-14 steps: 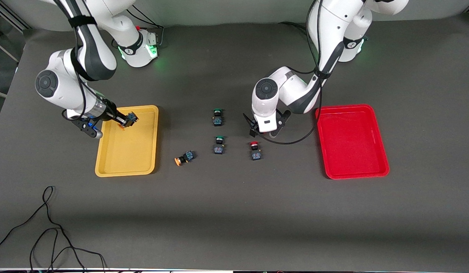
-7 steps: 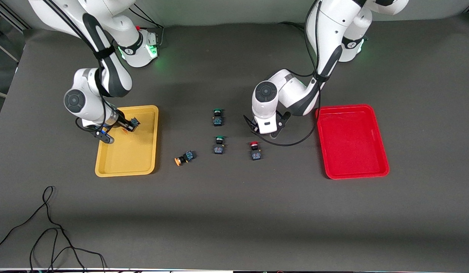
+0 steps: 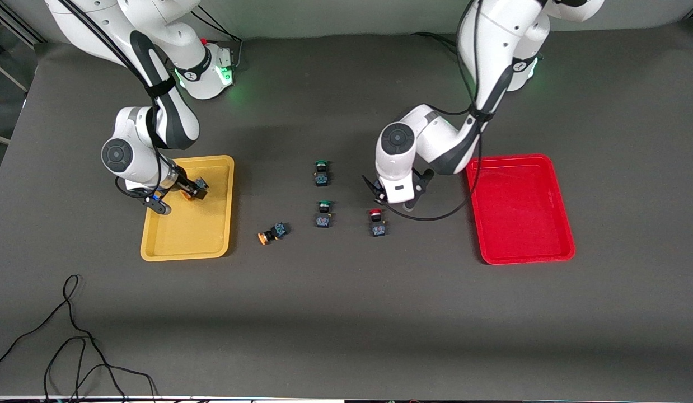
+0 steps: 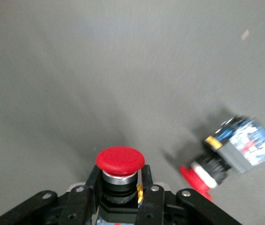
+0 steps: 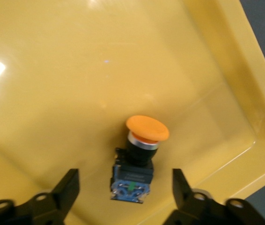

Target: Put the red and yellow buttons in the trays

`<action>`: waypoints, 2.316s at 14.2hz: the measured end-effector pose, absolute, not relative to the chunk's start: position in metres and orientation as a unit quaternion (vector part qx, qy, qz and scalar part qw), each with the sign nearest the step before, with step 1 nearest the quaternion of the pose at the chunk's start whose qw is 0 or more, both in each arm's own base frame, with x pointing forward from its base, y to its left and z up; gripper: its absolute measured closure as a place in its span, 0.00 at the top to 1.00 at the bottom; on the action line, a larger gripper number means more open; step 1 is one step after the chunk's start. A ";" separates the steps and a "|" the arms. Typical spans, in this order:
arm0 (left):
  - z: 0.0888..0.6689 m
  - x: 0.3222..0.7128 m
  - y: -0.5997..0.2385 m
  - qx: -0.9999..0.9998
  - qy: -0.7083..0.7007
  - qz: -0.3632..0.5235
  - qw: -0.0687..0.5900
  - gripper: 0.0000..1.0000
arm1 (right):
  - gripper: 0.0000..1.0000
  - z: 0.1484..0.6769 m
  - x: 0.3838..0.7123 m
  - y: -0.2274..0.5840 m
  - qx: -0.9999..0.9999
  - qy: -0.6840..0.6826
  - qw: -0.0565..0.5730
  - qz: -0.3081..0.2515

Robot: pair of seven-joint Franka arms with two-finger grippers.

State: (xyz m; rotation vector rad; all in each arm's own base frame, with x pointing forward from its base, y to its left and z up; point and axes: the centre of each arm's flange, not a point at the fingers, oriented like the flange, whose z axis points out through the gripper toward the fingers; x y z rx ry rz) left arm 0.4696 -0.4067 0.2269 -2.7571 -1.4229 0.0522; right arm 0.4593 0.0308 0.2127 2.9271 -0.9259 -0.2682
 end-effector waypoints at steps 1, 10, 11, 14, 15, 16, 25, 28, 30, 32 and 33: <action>0.247 0.478 -0.394 -0.898 -0.438 0.018 0.027 0.37 | 1.00 0.227 0.469 0.035 0.950 -0.300 0.022 -0.084; 0.323 0.525 -0.161 -0.976 -0.191 0.099 0.043 0.34 | 1.00 0.389 0.576 0.202 0.938 -0.344 -0.026 -0.032; 0.316 0.526 -0.132 -0.980 -0.162 0.108 0.037 0.34 | 1.00 0.381 0.580 0.224 0.935 -0.352 -0.023 -0.033; 0.278 0.534 -0.076 -0.988 -0.115 0.105 0.012 0.34 | 1.00 0.335 0.594 0.260 0.929 -0.368 -0.011 -0.036; 0.262 0.536 -0.072 -0.989 -0.109 0.099 0.007 0.34 | 1.00 0.316 0.597 0.263 0.928 -0.370 -0.008 -0.034; 0.243 0.539 -0.073 -0.990 -0.103 0.092 0.001 0.34 | 1.00 0.295 0.599 0.266 0.928 -0.371 -0.004 -0.035; 0.244 0.562 -0.087 -0.989 -0.059 0.132 0.004 0.84 | 1.00 0.185 0.592 0.269 0.917 -0.396 0.001 -0.044; 0.320 0.582 -0.100 -0.987 -0.096 0.126 0.008 1.00 | 0.96 0.179 0.588 0.267 0.917 -0.397 0.006 -0.049; 0.346 0.589 -0.132 -0.986 -0.129 0.104 0.002 1.00 | 0.89 0.174 0.582 0.268 0.917 -0.395 0.009 -0.054; 0.357 0.590 -0.181 -0.989 -0.119 0.090 -0.005 1.00 | 0.72 0.171 0.577 0.269 0.917 -0.394 0.009 -0.055; 0.362 0.591 -0.209 -0.991 -0.103 0.083 -0.009 1.00 | 0.59 0.172 0.576 0.268 0.917 -0.395 0.008 -0.055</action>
